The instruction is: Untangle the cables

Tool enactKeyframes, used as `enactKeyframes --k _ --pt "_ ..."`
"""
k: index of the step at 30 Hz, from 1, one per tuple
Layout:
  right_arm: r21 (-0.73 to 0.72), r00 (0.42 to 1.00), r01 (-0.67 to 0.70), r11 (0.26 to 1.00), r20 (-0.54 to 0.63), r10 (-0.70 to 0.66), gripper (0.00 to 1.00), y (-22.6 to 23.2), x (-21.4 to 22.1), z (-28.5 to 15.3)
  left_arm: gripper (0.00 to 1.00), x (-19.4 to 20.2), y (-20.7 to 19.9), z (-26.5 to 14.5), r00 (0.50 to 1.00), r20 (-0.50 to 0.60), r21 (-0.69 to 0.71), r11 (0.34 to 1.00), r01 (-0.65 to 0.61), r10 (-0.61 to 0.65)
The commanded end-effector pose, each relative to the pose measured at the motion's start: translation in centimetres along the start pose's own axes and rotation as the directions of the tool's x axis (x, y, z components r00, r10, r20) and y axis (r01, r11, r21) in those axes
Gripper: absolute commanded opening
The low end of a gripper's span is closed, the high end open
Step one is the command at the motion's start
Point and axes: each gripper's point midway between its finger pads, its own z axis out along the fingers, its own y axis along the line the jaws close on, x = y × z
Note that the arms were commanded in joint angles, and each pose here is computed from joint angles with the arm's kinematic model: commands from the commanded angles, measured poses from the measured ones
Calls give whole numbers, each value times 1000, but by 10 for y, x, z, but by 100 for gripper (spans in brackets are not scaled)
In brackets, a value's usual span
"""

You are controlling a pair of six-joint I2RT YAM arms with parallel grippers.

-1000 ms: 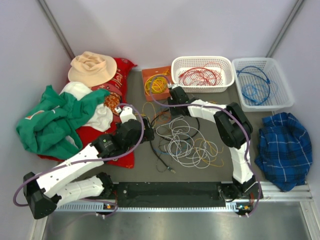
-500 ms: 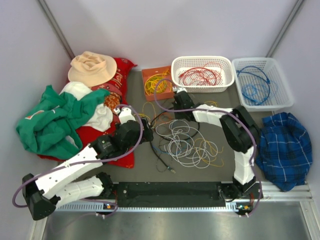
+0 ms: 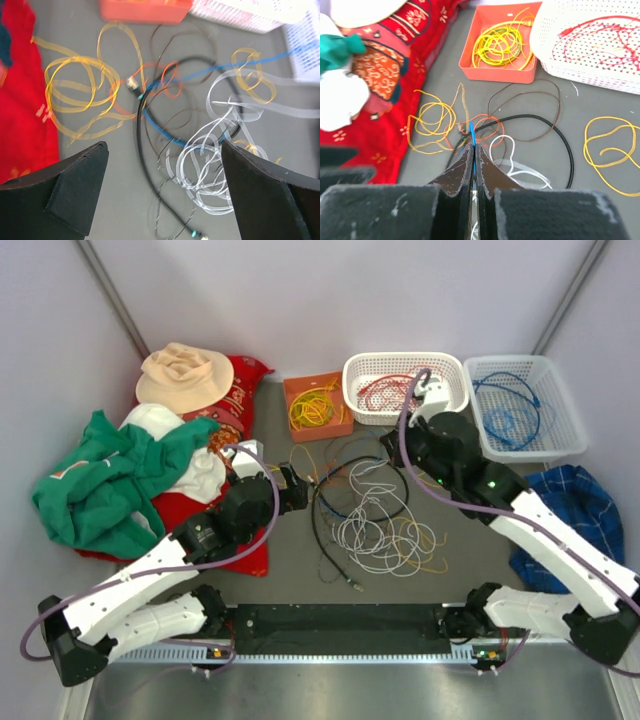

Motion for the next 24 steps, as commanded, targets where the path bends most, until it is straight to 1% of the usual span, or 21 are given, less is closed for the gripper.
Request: enactKeyframes --k 1,2,4,5,6,7,8,9,10,12,13,15,16,17,19,20,24 --pt "-13 1000 -13 1000 -15 12 0 0 -9 -45 99 -52 -38 -1 984 174 131 991 21 -44" --pt "-35 1000 -22 999 -9 22 0 3 -13 -52 99 -56 -41 0 981 194 141 990 3 -31" --pt "-68 999 -38 997 20 39 0 6 -25 -72 99 -71 -54 0 966 253 195 981 7 -57" --pt "-95 998 -44 995 29 47 0 11 -32 -80 99 -70 -55 1 964 266 200 979 -31 -24" --pt "-107 998 -48 993 31 52 0 12 -34 -88 99 -74 -65 2 957 289 243 969 -44 -29" --pt "-116 998 -55 992 35 60 0 13 -36 -93 99 -87 -77 -2 939 339 293 955 -51 -54" --pt "-138 997 -65 988 37 71 0 17 -41 -99 99 -84 -78 1 932 362 298 949 -101 -14" --pt "-153 997 -69 986 34 75 0 19 -41 -104 99 -79 -87 4 933 360 335 932 -138 9" --pt "-162 996 -76 984 37 83 0 20 -44 -109 99 -85 -96 4 914 404 361 914 -183 23" --pt "-190 994 -88 978 44 98 0 25 -49 -116 99 -68 -106 16 917 390 389 887 -250 87" --pt "-195 994 -92 976 41 102 0 25 -49 -119 99 -58 -118 16 908 395 438 839 -321 141" --pt "-212 993 -102 972 41 113 0 28 -52 -124 99 -42 -127 25 899 399 481 794 -371 178" --pt "-223 992 -106 969 39 117 0 29 -52 -127 99 -32 -132 25 888 410 510 754 -414 210" --pt "-229 992 -107 967 42 120 0 30 -55 -130 99 -25 -132 28 879 429 520 739 -429 208" --pt "-239 992 -108 965 43 122 0 32 -56 -133 99 -7 -134 33 870 430 542 702 -462 241" --pt "-242 991 -109 964 43 123 0 32 -57 -136 99 -5 -133 34 864 448 544 696 -468 230" --pt "-257 991 -113 960 38 127 0 34 -59 -141 99 9 -129 53 858 442 519 707 -482 261"
